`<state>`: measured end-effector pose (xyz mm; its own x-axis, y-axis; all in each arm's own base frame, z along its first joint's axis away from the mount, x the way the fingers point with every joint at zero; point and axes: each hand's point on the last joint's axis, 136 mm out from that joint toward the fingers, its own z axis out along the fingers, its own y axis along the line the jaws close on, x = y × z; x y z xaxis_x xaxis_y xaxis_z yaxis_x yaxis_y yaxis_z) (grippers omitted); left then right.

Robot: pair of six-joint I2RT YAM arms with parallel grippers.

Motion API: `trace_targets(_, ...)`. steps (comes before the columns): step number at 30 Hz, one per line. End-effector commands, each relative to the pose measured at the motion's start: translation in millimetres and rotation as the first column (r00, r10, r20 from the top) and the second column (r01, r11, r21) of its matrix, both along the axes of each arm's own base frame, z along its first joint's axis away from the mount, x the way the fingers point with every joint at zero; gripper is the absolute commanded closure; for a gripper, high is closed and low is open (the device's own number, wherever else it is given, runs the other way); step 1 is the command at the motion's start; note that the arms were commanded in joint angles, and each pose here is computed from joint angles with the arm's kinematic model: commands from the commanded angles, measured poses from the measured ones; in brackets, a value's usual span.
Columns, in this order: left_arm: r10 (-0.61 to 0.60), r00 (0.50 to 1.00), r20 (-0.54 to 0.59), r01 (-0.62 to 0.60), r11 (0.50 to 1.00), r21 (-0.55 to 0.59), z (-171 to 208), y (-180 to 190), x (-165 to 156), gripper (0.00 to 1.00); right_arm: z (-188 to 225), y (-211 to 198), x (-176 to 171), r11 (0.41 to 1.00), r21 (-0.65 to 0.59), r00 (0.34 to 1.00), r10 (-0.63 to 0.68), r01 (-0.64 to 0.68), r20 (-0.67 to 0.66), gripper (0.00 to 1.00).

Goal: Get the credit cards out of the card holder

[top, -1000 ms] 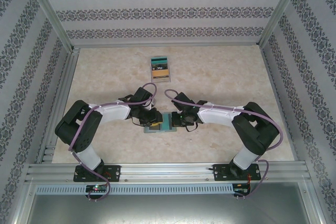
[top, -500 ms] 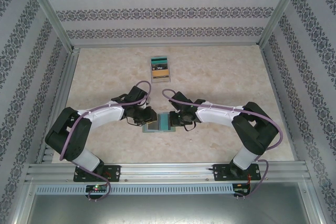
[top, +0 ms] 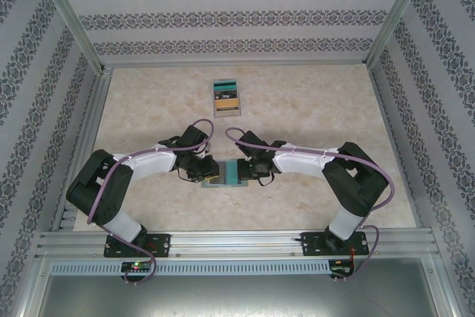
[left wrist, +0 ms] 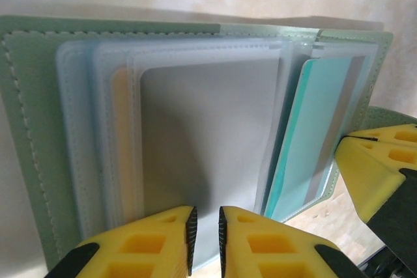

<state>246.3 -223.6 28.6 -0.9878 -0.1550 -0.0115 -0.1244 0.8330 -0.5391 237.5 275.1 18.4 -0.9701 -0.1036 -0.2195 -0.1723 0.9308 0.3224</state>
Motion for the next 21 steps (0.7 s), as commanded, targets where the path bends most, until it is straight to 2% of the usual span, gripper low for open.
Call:
trace_targets(1, 0.002, 0.998, -0.064, 0.003, 0.998, 0.068, -22, 15, -13, 0.79, -7, 6, -3, 1.000, -0.011, 0.999, 0.026, -0.027, -0.017, 0.93)
trace_targets(21, 0.000, 0.998, -0.064, 0.004, 0.998, 0.062, -20, 13, -12, 0.79, -5, 19, -4, 0.999, -0.005, 0.999, 0.050, -0.050, -0.016, 0.93)
